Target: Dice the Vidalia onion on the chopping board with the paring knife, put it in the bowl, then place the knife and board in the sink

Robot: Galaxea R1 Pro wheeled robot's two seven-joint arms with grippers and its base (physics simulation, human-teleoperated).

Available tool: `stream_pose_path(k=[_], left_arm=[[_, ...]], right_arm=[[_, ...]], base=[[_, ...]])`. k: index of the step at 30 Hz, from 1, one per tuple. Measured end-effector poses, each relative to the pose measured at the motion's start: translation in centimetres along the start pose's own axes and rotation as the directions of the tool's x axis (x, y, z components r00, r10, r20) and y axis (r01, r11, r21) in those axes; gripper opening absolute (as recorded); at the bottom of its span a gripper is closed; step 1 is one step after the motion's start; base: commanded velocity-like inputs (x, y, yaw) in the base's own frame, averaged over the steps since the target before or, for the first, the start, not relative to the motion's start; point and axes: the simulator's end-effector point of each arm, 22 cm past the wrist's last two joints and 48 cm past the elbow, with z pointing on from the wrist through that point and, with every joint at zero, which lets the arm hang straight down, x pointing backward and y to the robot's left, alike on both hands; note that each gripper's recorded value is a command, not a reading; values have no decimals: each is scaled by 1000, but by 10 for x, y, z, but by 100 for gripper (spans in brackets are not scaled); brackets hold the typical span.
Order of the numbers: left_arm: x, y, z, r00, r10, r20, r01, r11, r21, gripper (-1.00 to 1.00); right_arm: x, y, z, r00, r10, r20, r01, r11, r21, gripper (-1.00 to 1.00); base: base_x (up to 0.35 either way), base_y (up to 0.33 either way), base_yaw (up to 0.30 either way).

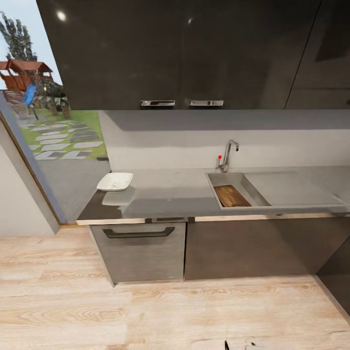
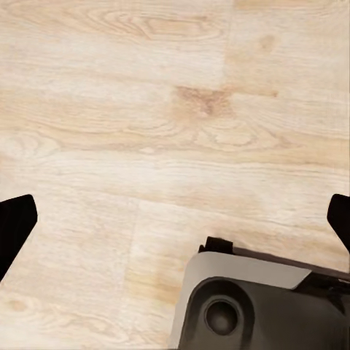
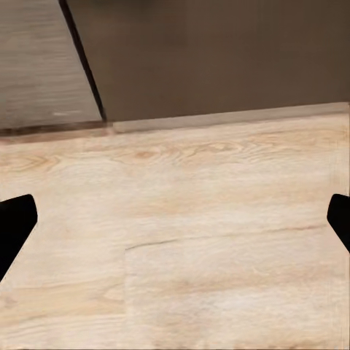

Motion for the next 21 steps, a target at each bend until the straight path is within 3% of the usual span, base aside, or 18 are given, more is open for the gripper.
stream_pose_path(k=[3,6,21], left_arm=[[-4,18,3,1000,14,9,-13,1000,-21,100],[-7,31,5,1000,25,14,-24,999,-35,100],[-10,37,6,999,33,21,-32,999,-38,100]], right_arm=[[19,13,-23,1000,16,17,-16,1000,-15,100],[24,14,-31,999,21,30,-21,1000,-12,100],[22,13,-34,999,23,48,-23,1000,-10,100]], base=[[0,0,0],[0,0,0],[0,0,0]])
